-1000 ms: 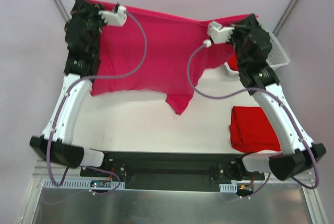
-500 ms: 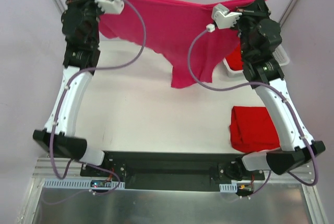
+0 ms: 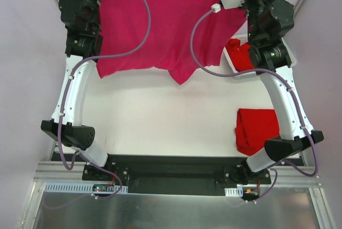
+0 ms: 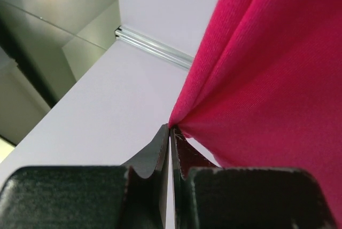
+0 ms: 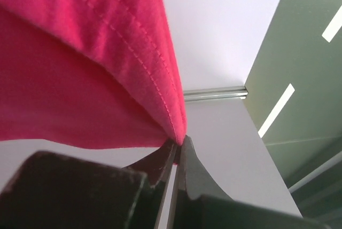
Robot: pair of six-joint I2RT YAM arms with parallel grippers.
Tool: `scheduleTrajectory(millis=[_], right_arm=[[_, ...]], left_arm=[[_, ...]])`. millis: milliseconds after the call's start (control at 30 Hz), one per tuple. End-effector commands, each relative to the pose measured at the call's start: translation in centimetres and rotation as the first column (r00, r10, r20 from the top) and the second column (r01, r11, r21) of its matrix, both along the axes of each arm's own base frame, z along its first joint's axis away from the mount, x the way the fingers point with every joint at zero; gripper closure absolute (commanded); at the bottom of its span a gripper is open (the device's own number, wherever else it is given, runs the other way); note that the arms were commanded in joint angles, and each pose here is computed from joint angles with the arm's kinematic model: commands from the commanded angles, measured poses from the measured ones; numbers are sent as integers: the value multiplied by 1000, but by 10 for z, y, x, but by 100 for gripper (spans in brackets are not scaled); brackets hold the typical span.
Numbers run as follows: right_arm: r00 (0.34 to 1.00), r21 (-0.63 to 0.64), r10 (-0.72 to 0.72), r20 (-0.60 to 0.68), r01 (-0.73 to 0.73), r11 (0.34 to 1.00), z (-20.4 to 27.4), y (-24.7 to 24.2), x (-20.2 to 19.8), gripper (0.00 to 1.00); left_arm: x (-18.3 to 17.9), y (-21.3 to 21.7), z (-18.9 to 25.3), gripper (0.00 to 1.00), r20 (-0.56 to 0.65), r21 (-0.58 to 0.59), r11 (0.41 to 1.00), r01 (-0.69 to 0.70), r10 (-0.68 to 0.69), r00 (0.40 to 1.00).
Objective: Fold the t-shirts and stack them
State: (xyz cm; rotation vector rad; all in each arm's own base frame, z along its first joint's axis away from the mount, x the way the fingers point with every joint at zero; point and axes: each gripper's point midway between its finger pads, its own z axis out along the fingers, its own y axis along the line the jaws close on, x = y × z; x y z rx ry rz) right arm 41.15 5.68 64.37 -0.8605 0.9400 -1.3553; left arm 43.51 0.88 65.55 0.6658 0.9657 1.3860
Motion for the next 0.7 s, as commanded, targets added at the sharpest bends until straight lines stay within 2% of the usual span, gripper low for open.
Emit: scheduleTrajectory(millis=[0,33,100,133,200,300,333,433,533,667], right_arm=[[987,56,-45,153,37,998,45,-31,-65,99],[983,60,-51,175,41,997,52,-37,-81,99],[981,54,-45,190,36,998,56,-38,-95,99],[979,53,-44,198,34,998,59,-40,-103,99],[973,42,-43,229,34,999,70,-46,-127,99],[958,37,-38,284,29,999,85,-57,-159,99],[954,23,-19,299,13,1000,88,-55,-165,99],[922,-13,52,383,-51,999,104,-55,-199,99],[889,-62,93,448,-73,995,123,-54,-224,99],[881,-68,85,465,-60,996,131,-56,-229,99]], left_arm=[[-69,14,35,100,141,-45,998,-41,47,989],[-95,17,46,100,179,-54,998,-35,44,983],[-108,11,43,100,176,-49,999,-12,21,984],[-134,15,53,100,210,-55,998,-8,20,978],[-157,12,61,100,237,-62,998,9,6,971],[-206,26,84,100,320,-60,998,-7,25,947],[-230,34,94,100,369,-66,998,-15,38,928],[-272,43,109,100,454,-47,999,-23,42,890],[-300,45,122,100,519,-9,999,-40,39,854],[-297,42,118,100,510,7,999,-38,29,860]])
